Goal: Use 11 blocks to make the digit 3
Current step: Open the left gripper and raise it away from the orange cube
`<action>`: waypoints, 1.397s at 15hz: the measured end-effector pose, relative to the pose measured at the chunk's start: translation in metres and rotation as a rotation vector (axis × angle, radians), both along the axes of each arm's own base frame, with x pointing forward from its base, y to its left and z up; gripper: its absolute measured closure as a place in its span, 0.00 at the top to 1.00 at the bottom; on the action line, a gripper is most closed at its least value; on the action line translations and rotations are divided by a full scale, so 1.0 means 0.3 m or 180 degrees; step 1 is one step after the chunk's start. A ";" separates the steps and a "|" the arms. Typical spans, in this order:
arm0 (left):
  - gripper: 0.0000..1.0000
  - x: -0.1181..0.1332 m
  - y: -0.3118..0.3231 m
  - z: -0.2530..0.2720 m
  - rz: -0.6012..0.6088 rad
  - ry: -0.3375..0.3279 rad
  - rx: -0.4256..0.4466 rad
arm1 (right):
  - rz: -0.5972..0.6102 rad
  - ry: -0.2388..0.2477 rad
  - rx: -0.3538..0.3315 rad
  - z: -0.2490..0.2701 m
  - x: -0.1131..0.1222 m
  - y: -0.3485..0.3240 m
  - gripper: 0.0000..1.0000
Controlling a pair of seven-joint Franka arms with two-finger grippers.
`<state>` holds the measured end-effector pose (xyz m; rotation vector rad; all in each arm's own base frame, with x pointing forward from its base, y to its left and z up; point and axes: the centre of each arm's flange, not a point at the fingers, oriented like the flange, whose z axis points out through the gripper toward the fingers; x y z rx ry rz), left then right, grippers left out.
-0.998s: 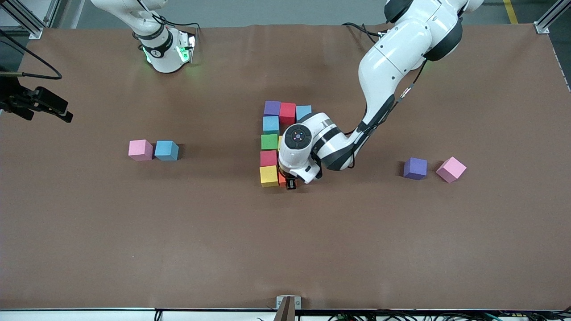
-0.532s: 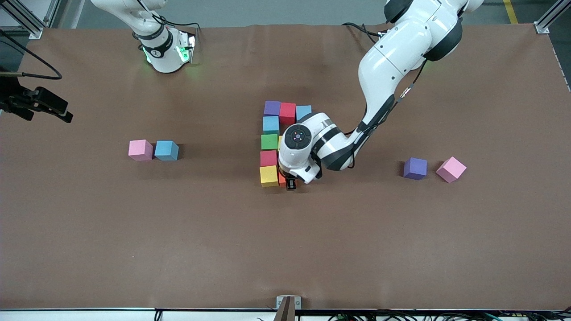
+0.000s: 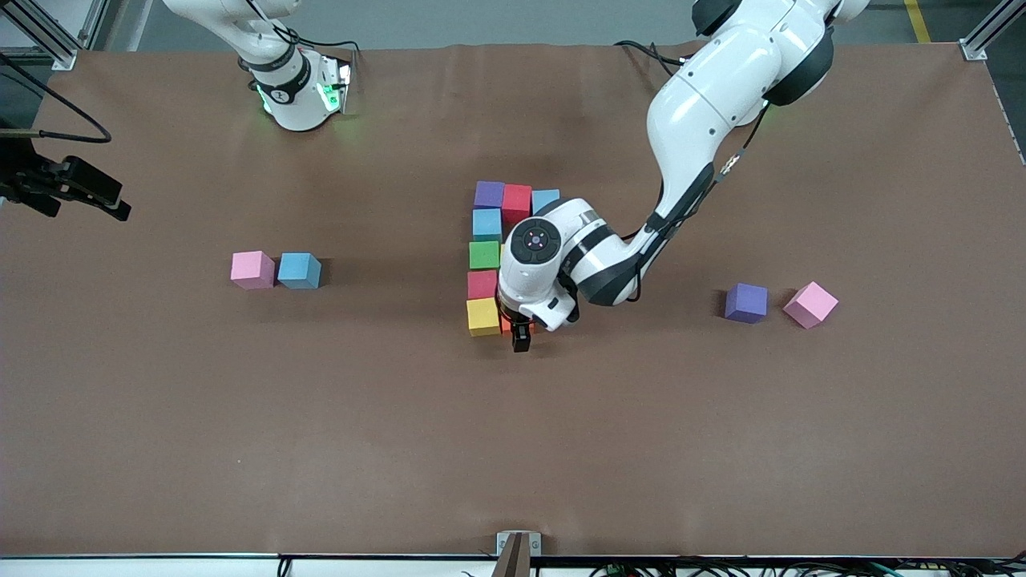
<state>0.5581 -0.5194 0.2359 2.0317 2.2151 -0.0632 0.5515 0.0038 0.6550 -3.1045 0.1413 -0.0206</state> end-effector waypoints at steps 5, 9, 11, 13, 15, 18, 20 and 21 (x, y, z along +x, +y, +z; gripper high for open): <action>1.00 0.006 0.033 0.260 -0.0011 -0.0096 0.0170 | 0.0000 -0.0001 0.0000 0.000 0.000 0.000 1.00; 1.00 0.052 0.113 0.341 -0.0178 -0.0116 0.0291 | 0.0005 -0.0001 0.0000 0.000 0.000 0.003 1.00; 1.00 0.092 0.177 0.378 -0.0307 -0.0128 0.0351 | 0.0005 -0.0001 0.0000 0.001 0.000 0.003 1.00; 1.00 0.127 0.243 0.430 -0.0474 -0.0146 0.0419 | 0.0006 -0.0001 0.0000 0.001 0.000 0.003 1.00; 1.00 0.159 0.303 0.501 -0.0723 -0.0224 0.0457 | 0.0006 -0.0001 0.0000 0.001 0.000 0.003 1.00; 1.00 0.203 0.402 0.605 -0.1085 -0.0352 0.0521 | 0.0006 -0.0002 0.0000 0.001 0.000 0.004 1.00; 1.00 0.234 0.483 0.647 -0.1277 -0.0397 0.0580 | 0.0006 -0.0002 0.0000 0.001 0.000 0.004 1.00; 1.00 0.249 0.530 0.660 -0.1360 -0.0404 0.0614 | 0.0007 -0.0002 0.0000 0.001 0.000 0.004 1.00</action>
